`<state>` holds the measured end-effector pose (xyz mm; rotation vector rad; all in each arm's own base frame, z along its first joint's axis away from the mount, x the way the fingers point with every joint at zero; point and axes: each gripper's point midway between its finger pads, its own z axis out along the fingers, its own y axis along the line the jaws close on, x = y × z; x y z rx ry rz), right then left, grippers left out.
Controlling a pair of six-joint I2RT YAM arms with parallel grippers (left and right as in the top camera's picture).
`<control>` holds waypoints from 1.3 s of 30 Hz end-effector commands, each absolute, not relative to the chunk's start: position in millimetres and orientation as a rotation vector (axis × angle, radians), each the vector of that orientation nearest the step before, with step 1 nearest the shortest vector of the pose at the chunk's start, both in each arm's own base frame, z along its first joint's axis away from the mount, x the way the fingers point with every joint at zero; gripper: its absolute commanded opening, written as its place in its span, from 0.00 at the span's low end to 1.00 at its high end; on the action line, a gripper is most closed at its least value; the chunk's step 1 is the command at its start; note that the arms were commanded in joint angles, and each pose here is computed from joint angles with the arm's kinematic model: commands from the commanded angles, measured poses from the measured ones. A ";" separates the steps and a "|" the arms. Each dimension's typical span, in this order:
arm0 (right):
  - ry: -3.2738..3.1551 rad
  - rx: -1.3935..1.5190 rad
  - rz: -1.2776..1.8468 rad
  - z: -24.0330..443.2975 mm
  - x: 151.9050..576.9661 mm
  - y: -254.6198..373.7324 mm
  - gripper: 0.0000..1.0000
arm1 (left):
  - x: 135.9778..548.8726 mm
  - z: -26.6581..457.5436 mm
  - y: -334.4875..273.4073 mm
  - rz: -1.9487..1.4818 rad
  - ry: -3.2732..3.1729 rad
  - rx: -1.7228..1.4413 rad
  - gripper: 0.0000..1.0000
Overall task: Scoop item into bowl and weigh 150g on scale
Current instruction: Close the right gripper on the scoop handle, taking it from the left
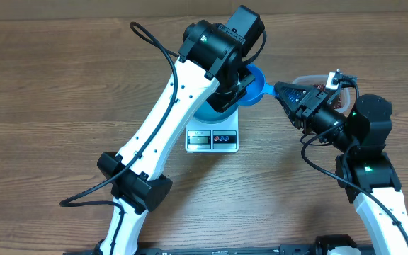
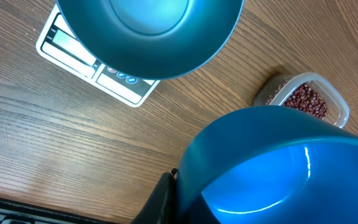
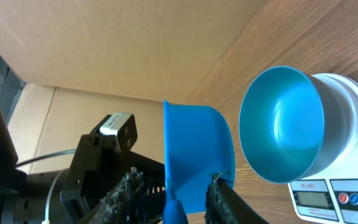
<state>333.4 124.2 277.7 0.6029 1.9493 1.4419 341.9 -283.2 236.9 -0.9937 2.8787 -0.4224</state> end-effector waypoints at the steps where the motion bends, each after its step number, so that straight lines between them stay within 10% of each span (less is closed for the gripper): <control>1: 1.925 0.575 1.431 288.0 335.4 123.0 0.33 | 337.0 248.0 -289.2 -0.469 2.864 -0.981 0.04; 39: 1.935 0.610 1.399 281.9 337.3 119.0 0.04 | 330.9 247.4 -293.6 -0.457 2.879 -0.947 0.04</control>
